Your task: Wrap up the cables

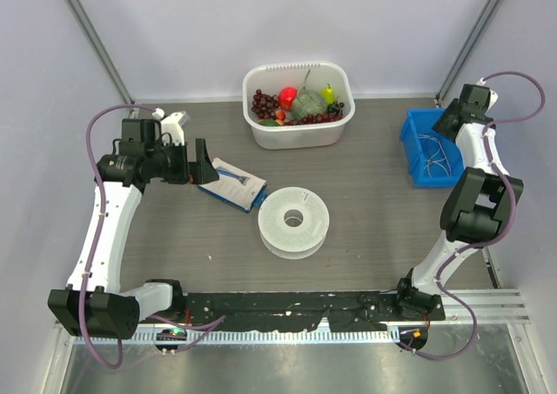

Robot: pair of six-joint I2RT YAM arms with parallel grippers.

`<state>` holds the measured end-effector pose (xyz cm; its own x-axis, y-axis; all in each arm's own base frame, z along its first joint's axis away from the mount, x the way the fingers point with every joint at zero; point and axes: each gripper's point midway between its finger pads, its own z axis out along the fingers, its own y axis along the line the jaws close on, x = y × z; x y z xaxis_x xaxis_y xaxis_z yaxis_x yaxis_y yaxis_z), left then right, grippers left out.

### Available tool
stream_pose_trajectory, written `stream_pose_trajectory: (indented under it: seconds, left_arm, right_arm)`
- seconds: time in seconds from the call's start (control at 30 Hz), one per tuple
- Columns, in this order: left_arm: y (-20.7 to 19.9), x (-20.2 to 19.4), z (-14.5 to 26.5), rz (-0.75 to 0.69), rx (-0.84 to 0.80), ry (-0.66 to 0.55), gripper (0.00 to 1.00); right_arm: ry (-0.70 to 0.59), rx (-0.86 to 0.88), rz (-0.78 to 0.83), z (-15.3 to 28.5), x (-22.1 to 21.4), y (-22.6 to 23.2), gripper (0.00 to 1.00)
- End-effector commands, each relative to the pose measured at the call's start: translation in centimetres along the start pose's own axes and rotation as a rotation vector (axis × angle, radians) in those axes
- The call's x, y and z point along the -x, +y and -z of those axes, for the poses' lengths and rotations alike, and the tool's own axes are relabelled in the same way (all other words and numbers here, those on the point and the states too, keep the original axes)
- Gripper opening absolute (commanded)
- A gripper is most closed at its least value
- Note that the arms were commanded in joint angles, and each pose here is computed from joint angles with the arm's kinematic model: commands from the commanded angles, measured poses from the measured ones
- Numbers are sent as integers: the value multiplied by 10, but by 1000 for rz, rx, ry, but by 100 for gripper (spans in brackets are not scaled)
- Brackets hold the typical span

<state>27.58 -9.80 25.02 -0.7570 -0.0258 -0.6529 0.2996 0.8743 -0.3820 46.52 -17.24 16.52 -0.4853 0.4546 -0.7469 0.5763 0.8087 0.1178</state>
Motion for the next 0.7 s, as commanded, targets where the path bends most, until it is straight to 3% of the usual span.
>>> stream_pose_trajectory:
  seconds: [0.0, 0.67]
  left_arm:
    - [-2, 0, 0, -3, -19, 22, 100]
    - [4, -5, -8, -3, -9, 56, 100]
  right_arm:
    - [-149, -31, -138, -9, 27, 16, 56]
    - [-90, -167, -202, -63, -27, 25, 59]
